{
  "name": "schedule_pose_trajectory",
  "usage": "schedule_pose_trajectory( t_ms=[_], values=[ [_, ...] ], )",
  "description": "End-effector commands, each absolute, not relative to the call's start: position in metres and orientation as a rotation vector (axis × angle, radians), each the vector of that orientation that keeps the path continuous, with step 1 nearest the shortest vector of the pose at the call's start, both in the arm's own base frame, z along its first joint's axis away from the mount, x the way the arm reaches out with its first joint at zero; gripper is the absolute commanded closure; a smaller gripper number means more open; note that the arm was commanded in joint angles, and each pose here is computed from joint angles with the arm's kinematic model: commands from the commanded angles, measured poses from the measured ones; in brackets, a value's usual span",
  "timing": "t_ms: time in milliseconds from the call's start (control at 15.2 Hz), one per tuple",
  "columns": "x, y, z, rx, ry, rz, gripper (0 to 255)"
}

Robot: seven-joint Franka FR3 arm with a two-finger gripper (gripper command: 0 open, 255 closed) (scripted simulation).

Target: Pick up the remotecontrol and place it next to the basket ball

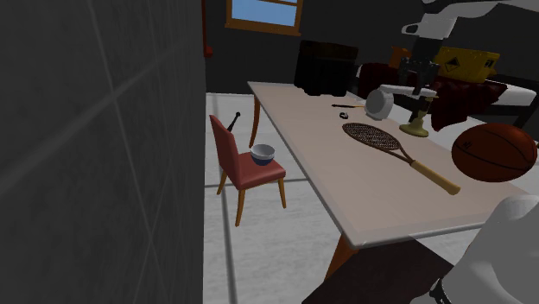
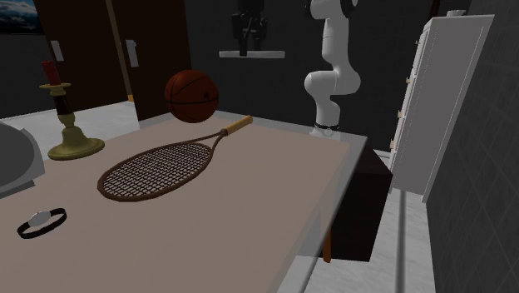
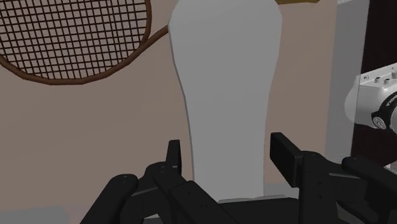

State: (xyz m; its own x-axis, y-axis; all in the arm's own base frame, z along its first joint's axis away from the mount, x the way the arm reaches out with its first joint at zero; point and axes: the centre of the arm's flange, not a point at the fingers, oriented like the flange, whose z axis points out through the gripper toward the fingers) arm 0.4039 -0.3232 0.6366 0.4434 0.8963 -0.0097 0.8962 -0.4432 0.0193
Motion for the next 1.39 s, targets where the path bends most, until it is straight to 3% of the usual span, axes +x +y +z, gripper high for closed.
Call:
schedule_pose_trajectory(
  t_ms=[0,1320],
  values=[
    [0.380,-0.333,0.638,2.649,1.647,0.002,255],
    [0.133,-0.426,0.639,2.649,1.647,0.002,255]
  ],
)
